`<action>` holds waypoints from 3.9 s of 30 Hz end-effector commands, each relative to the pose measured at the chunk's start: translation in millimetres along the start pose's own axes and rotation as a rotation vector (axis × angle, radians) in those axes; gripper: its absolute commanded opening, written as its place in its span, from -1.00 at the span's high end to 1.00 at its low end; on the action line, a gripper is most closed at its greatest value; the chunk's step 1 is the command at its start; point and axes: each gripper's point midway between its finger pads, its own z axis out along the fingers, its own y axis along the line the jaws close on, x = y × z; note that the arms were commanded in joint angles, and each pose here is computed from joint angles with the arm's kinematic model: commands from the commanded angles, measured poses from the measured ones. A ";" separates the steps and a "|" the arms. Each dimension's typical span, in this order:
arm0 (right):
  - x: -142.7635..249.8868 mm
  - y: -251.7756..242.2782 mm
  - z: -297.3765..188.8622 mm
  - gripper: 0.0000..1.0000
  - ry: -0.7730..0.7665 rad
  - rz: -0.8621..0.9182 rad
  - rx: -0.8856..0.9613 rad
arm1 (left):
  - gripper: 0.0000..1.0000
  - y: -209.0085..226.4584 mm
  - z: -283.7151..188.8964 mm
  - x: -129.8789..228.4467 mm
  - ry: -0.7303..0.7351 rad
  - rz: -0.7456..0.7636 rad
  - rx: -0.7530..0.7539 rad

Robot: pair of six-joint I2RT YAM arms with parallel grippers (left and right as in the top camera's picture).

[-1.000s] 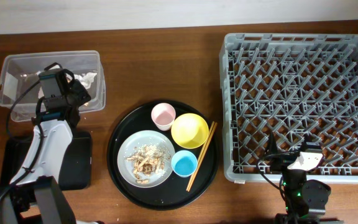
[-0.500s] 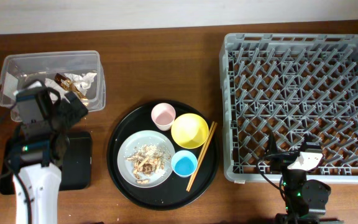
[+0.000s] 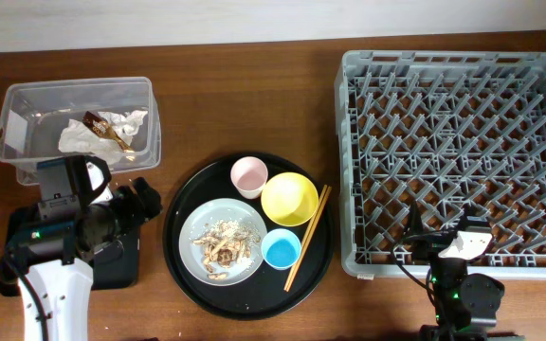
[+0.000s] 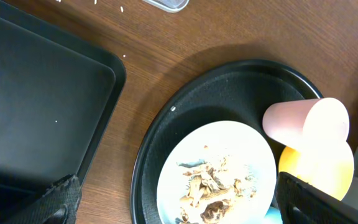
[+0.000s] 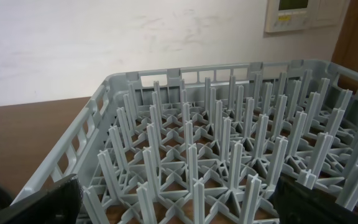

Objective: Sort waste into correct bins and load items into the dishwasher rack

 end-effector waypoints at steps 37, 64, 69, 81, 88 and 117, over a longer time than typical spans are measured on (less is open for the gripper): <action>-44.8 78.3 -23.3 -0.98 -0.105 0.302 -0.495 | -0.98 65.8 -77.1 -25.2 -0.262 -0.186 -0.189; -138.3 177.6 -81.7 -0.97 0.575 0.345 -0.777 | -0.98 65.8 -77.1 -25.2 -0.262 -0.186 -0.189; -84.2 233.3 -82.6 -0.97 0.751 0.101 -0.703 | -0.98 65.8 -77.1 -25.2 -0.262 -0.186 -0.189; 19.5 338.6 -87.3 -0.97 1.227 -0.542 -0.446 | -0.98 66.0 -76.5 -25.3 -0.259 -0.187 -0.190; 64.8 323.3 -101.0 -0.97 1.411 -0.586 -0.332 | -0.98 66.1 -76.3 -25.2 -0.259 -0.187 -0.190; 124.5 305.2 -79.8 0.70 1.513 -0.435 -0.299 | -0.98 66.3 -75.8 -24.5 -0.254 -0.188 -0.191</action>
